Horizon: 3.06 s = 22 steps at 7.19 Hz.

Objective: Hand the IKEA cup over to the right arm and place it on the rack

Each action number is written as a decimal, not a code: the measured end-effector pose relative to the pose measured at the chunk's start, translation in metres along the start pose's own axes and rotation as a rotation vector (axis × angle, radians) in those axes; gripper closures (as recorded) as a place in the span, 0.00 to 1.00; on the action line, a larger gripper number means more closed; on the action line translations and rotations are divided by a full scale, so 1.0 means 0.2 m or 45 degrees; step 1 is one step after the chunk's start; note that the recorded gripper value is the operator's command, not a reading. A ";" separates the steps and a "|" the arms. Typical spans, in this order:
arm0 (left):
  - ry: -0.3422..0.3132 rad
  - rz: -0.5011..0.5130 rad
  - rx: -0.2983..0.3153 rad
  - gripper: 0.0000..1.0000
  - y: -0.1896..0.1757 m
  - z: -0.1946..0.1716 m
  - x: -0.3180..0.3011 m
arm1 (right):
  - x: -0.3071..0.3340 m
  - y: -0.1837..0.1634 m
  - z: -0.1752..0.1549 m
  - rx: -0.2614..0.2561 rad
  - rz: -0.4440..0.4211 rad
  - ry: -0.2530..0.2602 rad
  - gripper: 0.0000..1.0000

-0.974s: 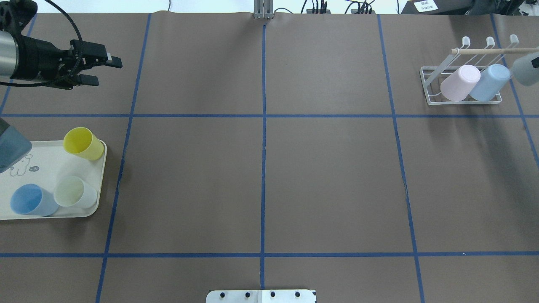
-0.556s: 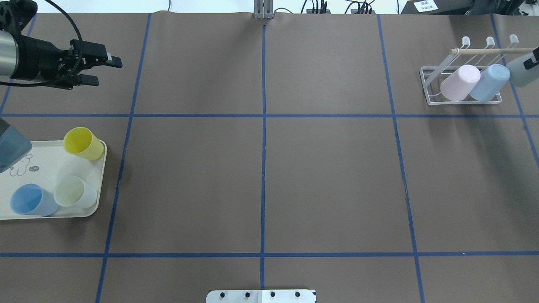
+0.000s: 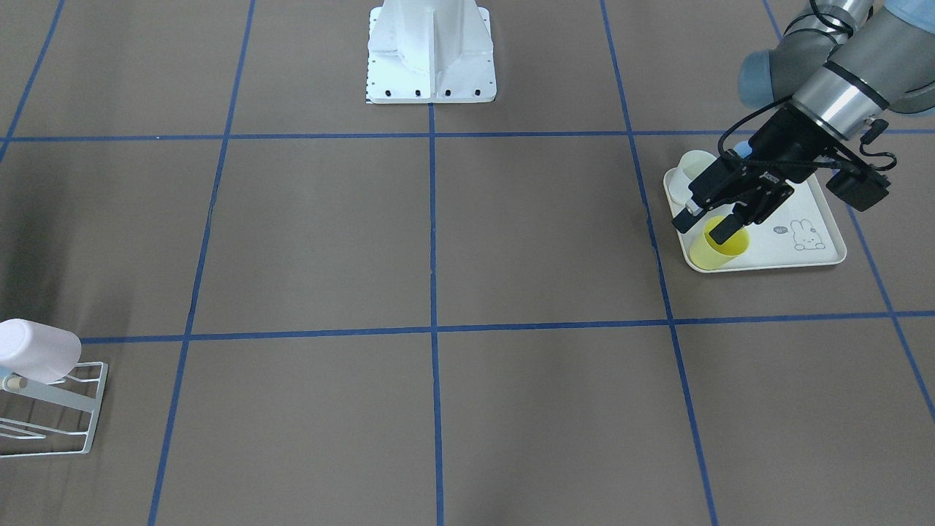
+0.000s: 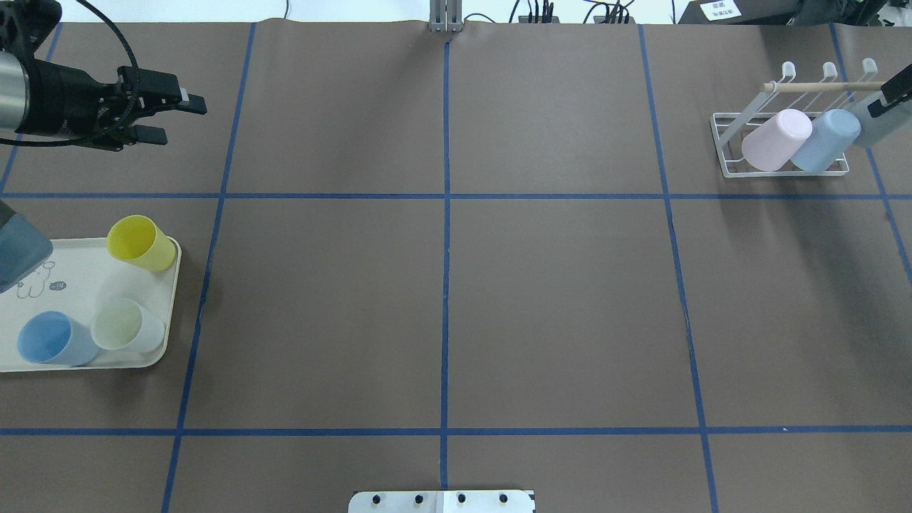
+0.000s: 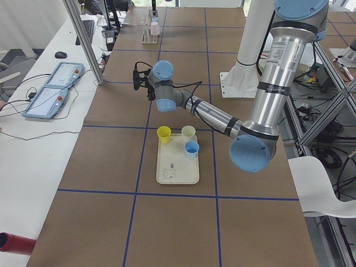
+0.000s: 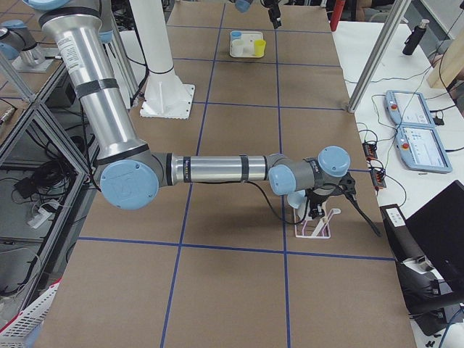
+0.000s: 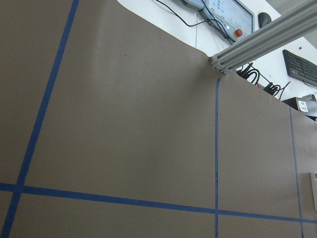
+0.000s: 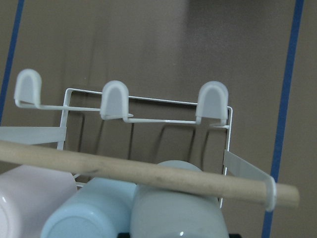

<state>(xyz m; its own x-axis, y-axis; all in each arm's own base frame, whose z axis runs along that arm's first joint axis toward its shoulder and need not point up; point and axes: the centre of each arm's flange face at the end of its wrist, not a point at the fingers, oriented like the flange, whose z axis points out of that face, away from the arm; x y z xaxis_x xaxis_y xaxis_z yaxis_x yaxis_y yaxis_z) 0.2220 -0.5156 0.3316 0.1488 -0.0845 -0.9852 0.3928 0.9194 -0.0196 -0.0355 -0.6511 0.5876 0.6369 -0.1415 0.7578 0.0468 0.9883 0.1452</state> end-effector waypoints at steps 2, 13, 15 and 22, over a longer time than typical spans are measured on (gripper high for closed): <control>0.000 0.000 0.000 0.00 0.00 0.00 0.00 | 0.00 -0.01 0.04 -0.015 0.000 0.003 0.31; -0.380 0.372 0.072 0.00 0.02 -0.58 -1.04 | -0.37 0.22 -0.35 0.135 0.187 -0.109 0.00; -0.476 0.339 -0.065 0.00 0.23 -0.63 -1.30 | -0.50 0.39 -0.42 0.143 0.221 -0.168 0.00; -0.531 0.211 -0.403 1.00 0.68 -0.32 -1.38 | -0.69 0.50 -0.25 0.091 0.107 -0.277 0.00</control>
<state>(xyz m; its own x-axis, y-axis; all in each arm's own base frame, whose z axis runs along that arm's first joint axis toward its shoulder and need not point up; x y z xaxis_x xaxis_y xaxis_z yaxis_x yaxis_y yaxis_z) 0.1760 -0.3417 0.5908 0.5576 -0.0150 -0.8300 0.0510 0.9986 0.0163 -0.0801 -0.5300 0.4667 0.4555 -0.0756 0.8870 -0.0590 0.9916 0.1148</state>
